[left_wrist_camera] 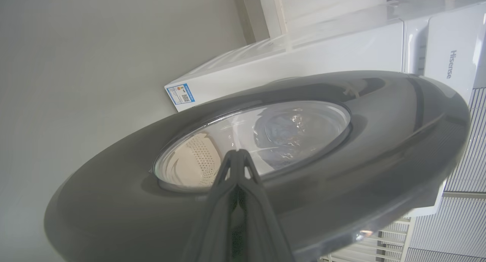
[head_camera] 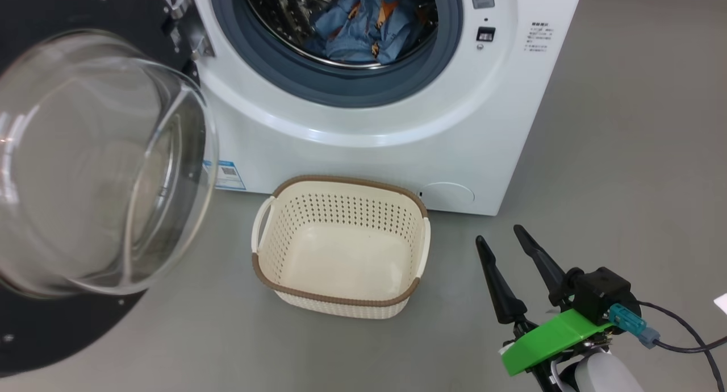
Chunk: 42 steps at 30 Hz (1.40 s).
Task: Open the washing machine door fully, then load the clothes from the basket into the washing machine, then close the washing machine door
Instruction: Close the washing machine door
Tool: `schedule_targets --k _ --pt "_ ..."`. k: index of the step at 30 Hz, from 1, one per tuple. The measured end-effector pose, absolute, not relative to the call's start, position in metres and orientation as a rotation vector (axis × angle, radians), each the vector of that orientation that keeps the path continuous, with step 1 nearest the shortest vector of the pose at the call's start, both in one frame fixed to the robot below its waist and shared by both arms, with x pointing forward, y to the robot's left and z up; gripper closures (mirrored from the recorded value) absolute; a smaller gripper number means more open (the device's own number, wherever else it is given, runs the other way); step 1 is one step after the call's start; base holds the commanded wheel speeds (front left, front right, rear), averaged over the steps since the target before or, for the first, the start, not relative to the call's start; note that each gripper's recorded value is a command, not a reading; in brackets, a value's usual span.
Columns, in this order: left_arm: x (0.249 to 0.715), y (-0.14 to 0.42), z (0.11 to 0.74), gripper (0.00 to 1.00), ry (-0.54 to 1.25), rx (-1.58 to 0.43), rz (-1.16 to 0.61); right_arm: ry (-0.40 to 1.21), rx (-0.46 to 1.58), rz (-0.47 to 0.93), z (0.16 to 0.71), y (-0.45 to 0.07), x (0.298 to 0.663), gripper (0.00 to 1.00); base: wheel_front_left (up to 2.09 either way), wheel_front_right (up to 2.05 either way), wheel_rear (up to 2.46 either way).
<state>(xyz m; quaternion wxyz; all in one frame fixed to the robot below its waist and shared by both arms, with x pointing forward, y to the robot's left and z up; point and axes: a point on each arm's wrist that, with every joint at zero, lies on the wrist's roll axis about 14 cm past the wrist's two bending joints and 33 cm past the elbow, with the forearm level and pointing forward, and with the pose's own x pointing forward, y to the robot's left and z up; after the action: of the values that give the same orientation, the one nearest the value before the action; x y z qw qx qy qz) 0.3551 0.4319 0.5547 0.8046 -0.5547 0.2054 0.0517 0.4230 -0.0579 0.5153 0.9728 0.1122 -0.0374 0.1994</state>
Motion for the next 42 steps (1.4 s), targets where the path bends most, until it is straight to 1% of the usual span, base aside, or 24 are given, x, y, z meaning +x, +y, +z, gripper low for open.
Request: schedule_targets --k 3,9,14,19,28,37,42 --pt "0.350 0.414 0.551 1.00 0.491 -1.166 0.047 -0.084 0.235 0.403 0.519 -0.057 0.420 0.00 0.00 0.00 0.00" --pt "0.339 0.379 0.551 1.00 0.539 -1.162 -0.098 -0.098 0.256 0.391 0.526 -0.061 0.413 0.00 0.00 0.00 0.00" --pt "0.337 0.346 0.563 1.00 0.545 -1.187 -0.216 -0.106 0.271 0.376 0.530 -0.067 0.406 0.00 0.00 0.00 0.00" --pt "0.337 0.318 0.569 1.00 0.569 -1.179 -0.278 -0.120 0.276 0.361 0.534 -0.073 0.404 0.00 0.00 0.00 0.00" --pt "0.358 0.259 0.600 1.00 0.535 -1.232 -0.417 -0.141 0.273 0.309 0.539 -0.092 0.399 0.00 0.00 0.00 0.00" --pt "0.377 0.205 0.606 1.00 0.586 -1.277 -0.517 -0.144 0.271 0.219 0.535 -0.124 0.387 0.00 0.00 0.00 0.00" --pt "0.387 0.176 0.612 1.00 0.608 -1.264 -0.588 -0.151 0.267 0.165 0.535 -0.143 0.380 0.00 0.00 0.00 0.00"
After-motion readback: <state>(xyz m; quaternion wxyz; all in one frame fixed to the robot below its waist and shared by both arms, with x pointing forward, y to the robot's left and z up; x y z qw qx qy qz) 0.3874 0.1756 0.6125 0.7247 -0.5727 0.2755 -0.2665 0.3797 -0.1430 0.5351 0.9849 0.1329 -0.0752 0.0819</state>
